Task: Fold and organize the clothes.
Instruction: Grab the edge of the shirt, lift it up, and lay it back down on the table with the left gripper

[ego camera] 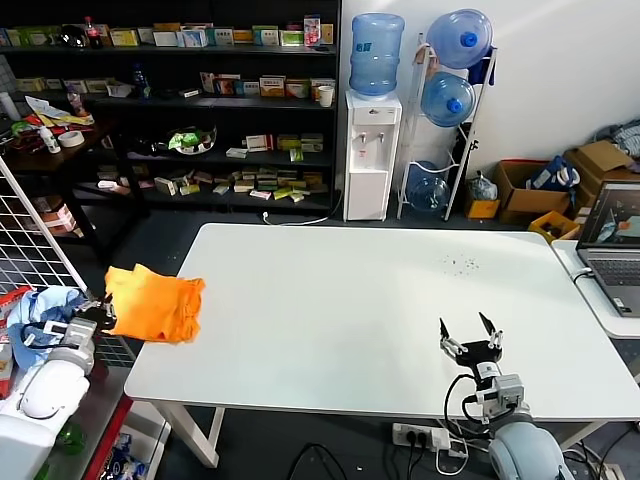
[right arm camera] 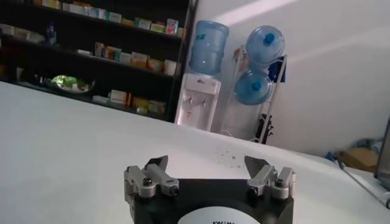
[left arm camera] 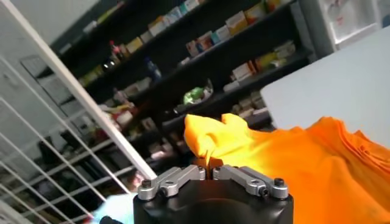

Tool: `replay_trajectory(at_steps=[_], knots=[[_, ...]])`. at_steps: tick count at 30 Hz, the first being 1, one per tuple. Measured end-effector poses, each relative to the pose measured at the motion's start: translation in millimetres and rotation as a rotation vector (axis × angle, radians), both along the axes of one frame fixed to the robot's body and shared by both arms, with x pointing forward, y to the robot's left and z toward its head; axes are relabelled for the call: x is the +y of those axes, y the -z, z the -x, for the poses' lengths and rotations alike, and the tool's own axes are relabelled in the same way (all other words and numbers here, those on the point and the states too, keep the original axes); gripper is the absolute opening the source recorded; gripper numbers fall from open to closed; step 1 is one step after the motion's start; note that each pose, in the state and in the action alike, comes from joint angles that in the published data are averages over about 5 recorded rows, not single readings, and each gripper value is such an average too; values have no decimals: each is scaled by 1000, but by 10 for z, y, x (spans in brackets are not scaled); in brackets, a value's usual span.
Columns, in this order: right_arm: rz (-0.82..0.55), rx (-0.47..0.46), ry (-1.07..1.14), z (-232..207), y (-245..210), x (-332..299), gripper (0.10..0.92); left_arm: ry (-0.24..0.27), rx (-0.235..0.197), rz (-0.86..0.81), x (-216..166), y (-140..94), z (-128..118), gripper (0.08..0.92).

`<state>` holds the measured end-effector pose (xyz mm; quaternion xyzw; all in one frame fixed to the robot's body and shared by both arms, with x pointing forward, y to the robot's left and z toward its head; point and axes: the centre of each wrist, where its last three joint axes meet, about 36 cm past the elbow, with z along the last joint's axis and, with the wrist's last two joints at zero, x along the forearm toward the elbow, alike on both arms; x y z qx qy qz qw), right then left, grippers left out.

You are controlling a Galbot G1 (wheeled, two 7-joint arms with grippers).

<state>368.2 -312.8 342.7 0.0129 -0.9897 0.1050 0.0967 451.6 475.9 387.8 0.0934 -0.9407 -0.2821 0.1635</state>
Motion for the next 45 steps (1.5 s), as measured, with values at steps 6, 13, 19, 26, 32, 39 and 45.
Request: replay_trajectory(at_steps=[6,13,19,26,32,39,45], knots=[[-6,1,-2,24,15,25,823,-22,-83,-188,312,-113,-43,121],[-9,-1,-1,69,28,57,823,14,-107,-259,262,-128,-26,121],[-2,-2,3,121,25,45,823,88,-68,-203,-167,64,93,121],[8,3,6,184,29,31,823,167,-21,-40,-947,292,242,121],[19,5,8,227,27,13,823,214,14,150,-1667,346,371,121],[29,11,9,271,41,0,823,243,67,343,-2342,426,480,121],[32,11,11,273,51,1,823,257,95,482,-2869,472,472,121]])
